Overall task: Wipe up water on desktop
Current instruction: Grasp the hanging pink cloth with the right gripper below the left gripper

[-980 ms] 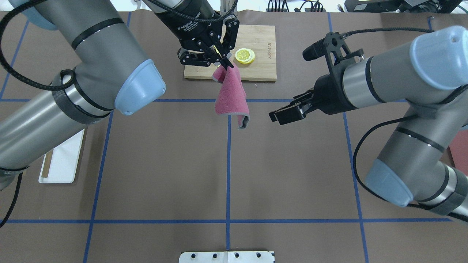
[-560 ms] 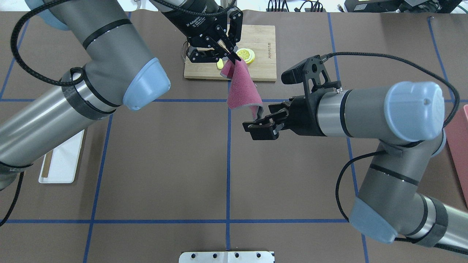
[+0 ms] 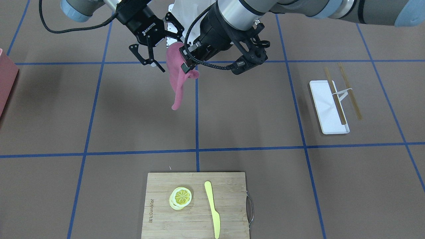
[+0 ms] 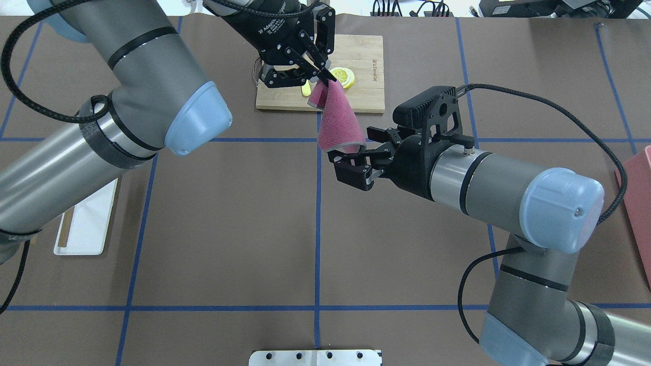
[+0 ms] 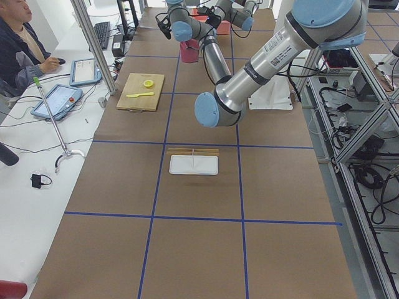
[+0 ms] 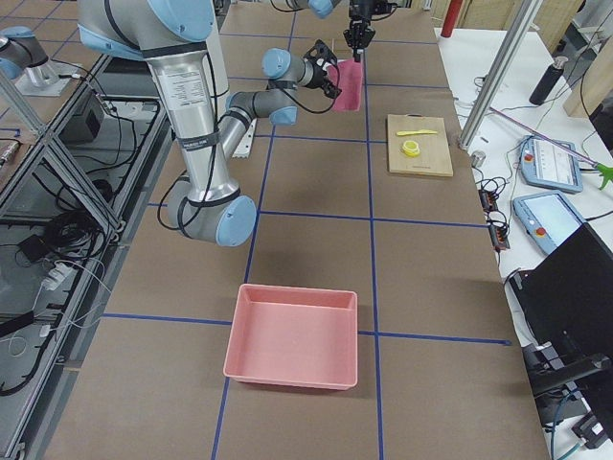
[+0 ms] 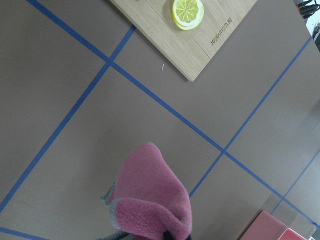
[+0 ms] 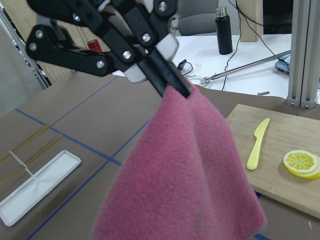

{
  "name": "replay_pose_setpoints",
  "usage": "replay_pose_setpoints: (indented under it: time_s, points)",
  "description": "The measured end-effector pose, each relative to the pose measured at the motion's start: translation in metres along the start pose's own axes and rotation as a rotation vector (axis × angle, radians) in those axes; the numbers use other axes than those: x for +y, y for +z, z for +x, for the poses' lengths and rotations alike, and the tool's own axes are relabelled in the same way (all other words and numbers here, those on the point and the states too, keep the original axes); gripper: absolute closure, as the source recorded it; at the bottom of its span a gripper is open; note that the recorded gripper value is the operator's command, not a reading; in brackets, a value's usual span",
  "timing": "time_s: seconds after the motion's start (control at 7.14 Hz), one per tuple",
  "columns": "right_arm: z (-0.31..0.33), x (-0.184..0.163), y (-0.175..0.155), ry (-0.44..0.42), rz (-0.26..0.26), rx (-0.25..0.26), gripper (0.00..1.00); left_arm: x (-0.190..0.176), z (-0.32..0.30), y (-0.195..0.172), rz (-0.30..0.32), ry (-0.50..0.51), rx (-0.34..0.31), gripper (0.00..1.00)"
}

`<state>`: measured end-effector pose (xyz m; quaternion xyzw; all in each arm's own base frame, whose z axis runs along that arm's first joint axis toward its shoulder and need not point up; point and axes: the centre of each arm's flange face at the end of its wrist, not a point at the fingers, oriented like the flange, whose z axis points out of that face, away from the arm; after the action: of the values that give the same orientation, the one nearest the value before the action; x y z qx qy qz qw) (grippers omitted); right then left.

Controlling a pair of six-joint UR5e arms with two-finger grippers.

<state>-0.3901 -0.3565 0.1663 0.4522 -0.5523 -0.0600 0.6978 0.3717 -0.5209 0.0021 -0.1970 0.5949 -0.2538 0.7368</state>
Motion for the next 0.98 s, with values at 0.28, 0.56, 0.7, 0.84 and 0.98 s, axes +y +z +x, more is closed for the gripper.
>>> replay_pose_setpoints:
  time_s: [0.28,0.56,0.7,0.84,0.98]
  points:
    - [0.0002,0.0009,0.0019,0.003,0.021,0.022,0.16,0.0037,-0.0007,-0.0023,-0.005,-0.004,0.004,1.0]
    - [-0.0043,0.0019,0.0028,0.011,0.026,0.019,1.0,0.0065,-0.001,-0.0014,-0.012,0.002,0.004,1.0]
    - [-0.0064,0.0017,0.0022,0.013,0.028,0.014,1.0,0.0072,-0.0013,-0.0007,-0.014,0.005,0.004,1.0]
    - [-0.0076,0.0026,0.0014,0.014,0.03,0.007,1.0,0.0075,-0.0017,0.0002,-0.015,0.008,0.003,1.0]
    - [-0.0077,0.0035,0.0001,0.015,0.033,0.001,1.0,0.0075,-0.0023,0.0013,-0.016,0.011,0.001,0.74]
